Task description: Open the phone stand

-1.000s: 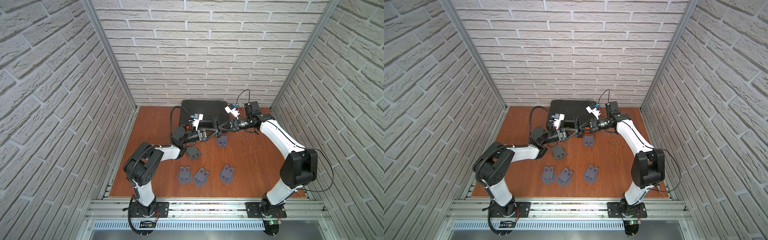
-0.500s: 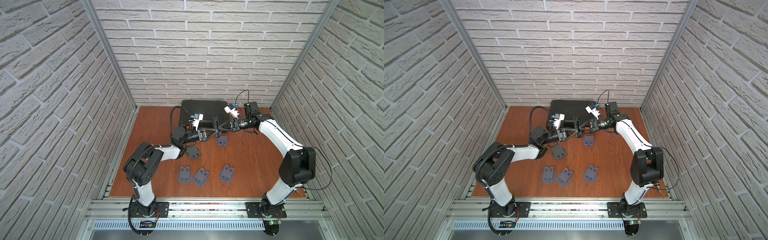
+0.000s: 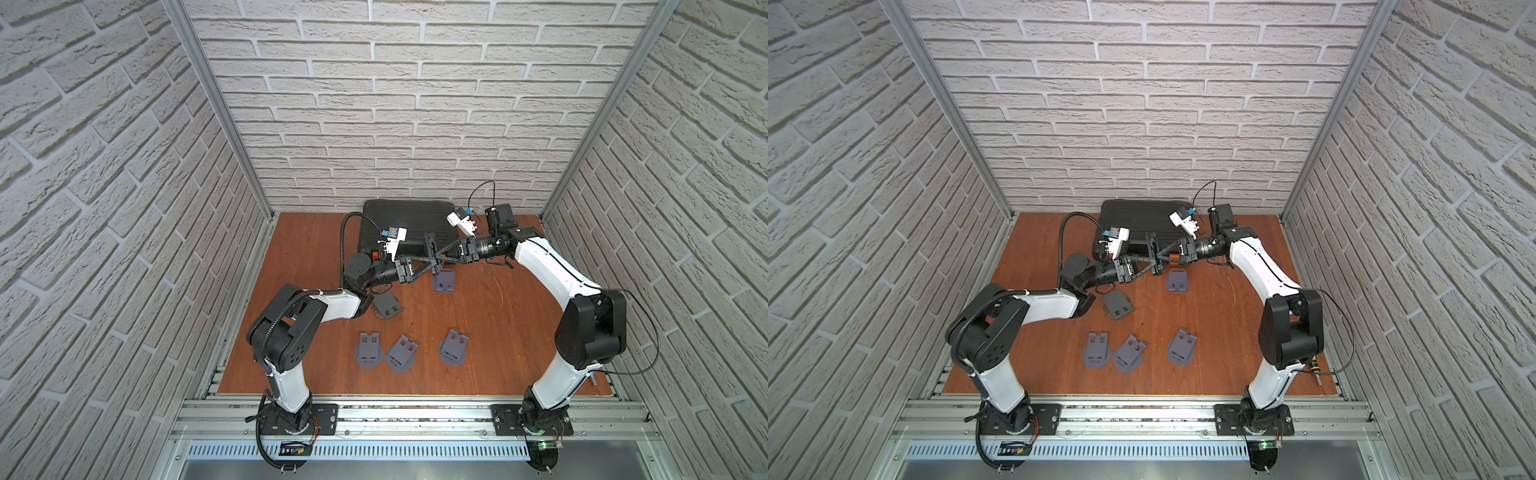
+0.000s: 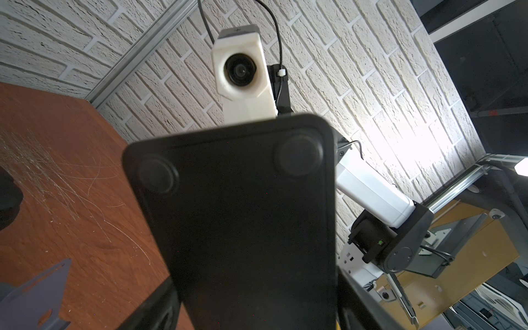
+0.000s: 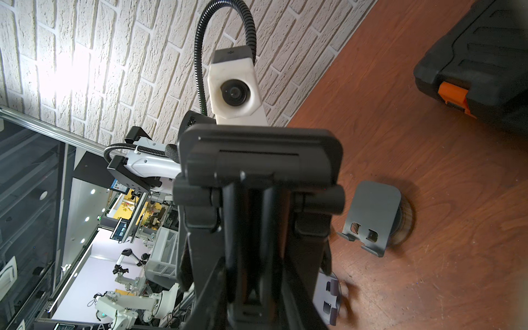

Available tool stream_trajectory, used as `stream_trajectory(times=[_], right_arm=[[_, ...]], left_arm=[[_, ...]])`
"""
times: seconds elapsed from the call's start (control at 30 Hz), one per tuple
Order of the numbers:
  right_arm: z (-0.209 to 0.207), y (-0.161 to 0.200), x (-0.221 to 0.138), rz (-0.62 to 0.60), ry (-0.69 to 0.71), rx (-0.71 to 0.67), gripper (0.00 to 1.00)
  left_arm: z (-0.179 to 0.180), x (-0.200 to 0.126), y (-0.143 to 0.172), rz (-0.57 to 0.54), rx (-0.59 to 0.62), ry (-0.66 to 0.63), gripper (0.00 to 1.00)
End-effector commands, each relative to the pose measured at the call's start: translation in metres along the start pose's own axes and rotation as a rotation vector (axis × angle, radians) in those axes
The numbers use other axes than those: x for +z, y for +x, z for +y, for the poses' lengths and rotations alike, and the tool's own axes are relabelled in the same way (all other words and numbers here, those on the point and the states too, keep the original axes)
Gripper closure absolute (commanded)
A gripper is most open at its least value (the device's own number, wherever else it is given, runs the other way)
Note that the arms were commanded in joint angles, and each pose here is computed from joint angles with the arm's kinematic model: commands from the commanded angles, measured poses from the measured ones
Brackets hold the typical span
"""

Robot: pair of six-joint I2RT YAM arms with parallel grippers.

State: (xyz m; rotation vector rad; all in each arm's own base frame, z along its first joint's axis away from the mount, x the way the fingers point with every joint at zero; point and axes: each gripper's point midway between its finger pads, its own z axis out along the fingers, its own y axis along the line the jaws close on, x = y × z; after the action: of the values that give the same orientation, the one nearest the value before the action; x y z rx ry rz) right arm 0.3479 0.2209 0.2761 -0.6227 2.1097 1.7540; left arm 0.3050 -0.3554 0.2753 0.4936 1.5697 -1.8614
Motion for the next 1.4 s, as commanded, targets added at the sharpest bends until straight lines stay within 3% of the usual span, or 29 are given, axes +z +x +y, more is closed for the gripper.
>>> stream_trajectory(times=[0.0, 0.73, 1.37], right_arm=[[0.013, -0.008, 0.000, -0.007, -0.036, -0.076, 0.93], [0.009, -0.008, -0.002, -0.007, -0.034, -0.070, 0.93], [0.005, -0.005, -0.009, -0.009, -0.034, -0.076, 0.94]], left_arm=[[-0.028, 0.001, -0.006, -0.009, 0.096, 0.080, 0.19], [-0.020, -0.008, -0.016, -0.046, 0.089, 0.046, 0.31], [-0.006, -0.038, -0.024, -0.062, 0.067, -0.011, 0.32]])
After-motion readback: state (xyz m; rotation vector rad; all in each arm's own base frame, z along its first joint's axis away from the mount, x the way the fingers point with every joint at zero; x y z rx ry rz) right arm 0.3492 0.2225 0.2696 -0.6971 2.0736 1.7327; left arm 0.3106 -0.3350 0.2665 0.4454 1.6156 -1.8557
